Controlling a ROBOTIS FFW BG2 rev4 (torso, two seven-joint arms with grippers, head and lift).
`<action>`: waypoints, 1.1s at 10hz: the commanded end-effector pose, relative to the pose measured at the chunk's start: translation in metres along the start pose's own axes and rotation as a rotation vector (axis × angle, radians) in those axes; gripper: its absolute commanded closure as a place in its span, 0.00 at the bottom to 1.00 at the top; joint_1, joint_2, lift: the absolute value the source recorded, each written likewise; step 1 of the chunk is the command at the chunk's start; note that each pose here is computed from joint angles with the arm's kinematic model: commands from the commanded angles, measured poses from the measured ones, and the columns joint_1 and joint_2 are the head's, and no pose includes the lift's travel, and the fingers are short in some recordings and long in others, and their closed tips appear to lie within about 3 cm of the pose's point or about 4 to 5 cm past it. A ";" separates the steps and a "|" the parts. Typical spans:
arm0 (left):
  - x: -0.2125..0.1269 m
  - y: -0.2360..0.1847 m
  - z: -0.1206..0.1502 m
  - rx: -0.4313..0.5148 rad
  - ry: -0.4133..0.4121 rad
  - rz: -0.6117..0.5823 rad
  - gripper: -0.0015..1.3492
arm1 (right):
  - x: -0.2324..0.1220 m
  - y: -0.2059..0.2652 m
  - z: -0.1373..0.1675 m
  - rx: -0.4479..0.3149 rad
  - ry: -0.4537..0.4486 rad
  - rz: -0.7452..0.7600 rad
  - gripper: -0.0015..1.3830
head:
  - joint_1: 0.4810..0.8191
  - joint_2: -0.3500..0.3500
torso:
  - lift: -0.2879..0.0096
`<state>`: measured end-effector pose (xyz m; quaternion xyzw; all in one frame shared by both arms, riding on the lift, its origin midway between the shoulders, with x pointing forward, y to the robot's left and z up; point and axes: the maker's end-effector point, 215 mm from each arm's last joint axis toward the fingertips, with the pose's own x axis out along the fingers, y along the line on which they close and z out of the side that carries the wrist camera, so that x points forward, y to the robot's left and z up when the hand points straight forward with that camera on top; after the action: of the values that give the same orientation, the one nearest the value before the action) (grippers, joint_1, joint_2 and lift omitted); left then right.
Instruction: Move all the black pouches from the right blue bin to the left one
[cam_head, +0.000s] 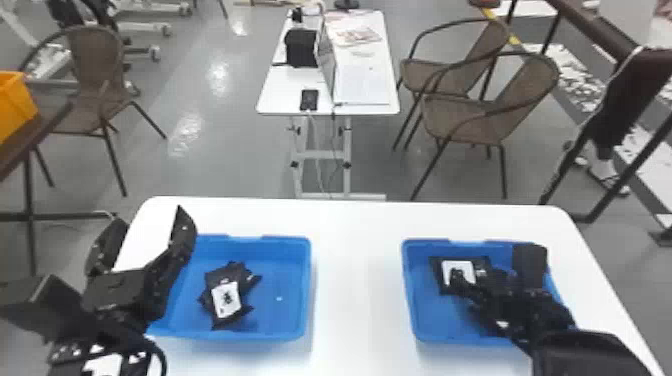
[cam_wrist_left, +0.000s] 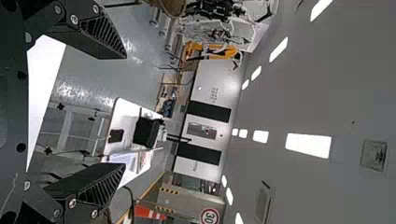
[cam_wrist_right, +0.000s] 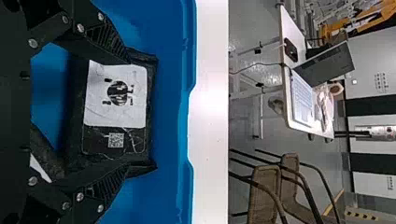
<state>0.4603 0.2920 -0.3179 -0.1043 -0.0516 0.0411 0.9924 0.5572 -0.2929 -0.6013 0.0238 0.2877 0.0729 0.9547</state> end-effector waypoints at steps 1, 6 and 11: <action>-0.001 0.002 0.000 0.000 -0.003 0.004 0.16 | 0.003 0.002 -0.007 -0.008 0.027 0.003 0.22 | 0.63 0.50 | 1.00; -0.005 0.006 -0.003 -0.005 -0.004 0.011 0.16 | 0.010 0.008 -0.010 0.024 0.033 0.012 0.61 | 0.63 0.52 | 1.00; -0.007 0.008 -0.004 -0.014 -0.022 0.016 0.16 | 0.011 0.014 -0.003 0.083 0.022 0.040 0.94 | 0.63 0.51 | 1.00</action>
<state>0.4545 0.2970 -0.3241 -0.1107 -0.0605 0.0480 0.9908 0.5644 -0.2802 -0.6081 0.0640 0.2993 0.0793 0.9487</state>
